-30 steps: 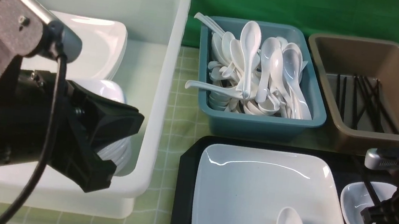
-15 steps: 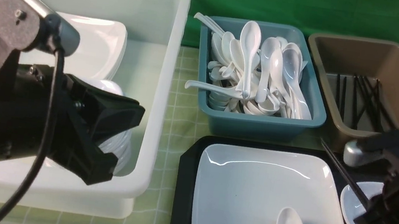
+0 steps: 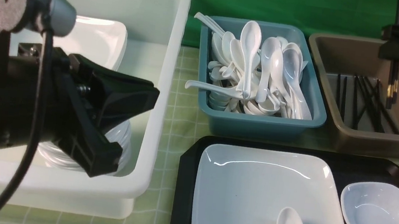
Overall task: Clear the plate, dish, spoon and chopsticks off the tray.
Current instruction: Use the right arm to put the chopsticks into the small storage box on the right, then use the right arm to grab a soup spoon from the plate
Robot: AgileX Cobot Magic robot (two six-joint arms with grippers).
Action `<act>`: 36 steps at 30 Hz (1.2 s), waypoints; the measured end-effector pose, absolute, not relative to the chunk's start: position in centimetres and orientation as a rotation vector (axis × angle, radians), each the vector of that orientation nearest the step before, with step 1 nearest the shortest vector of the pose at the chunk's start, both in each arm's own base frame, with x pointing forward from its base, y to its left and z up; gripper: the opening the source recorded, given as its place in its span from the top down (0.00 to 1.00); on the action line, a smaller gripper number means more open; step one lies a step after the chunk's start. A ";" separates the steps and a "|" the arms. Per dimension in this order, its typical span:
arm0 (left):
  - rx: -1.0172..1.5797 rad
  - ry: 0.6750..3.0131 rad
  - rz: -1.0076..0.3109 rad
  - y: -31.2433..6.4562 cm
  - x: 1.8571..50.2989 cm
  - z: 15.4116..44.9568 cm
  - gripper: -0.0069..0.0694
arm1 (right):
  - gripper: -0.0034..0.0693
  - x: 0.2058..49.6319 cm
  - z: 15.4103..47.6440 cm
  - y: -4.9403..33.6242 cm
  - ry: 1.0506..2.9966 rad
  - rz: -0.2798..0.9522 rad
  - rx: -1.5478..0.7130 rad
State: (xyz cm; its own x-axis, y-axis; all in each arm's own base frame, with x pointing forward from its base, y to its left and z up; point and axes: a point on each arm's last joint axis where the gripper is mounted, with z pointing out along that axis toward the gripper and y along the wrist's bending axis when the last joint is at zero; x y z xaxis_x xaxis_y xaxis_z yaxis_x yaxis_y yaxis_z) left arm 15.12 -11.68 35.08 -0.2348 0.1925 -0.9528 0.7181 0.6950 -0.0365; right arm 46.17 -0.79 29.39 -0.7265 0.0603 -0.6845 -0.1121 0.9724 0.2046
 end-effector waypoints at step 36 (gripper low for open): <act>0.841 1.785 -0.496 -11.6 15.0 34.5 0.88 | 0.40 20.5 17.8 15.2 2.947 0.246 -0.421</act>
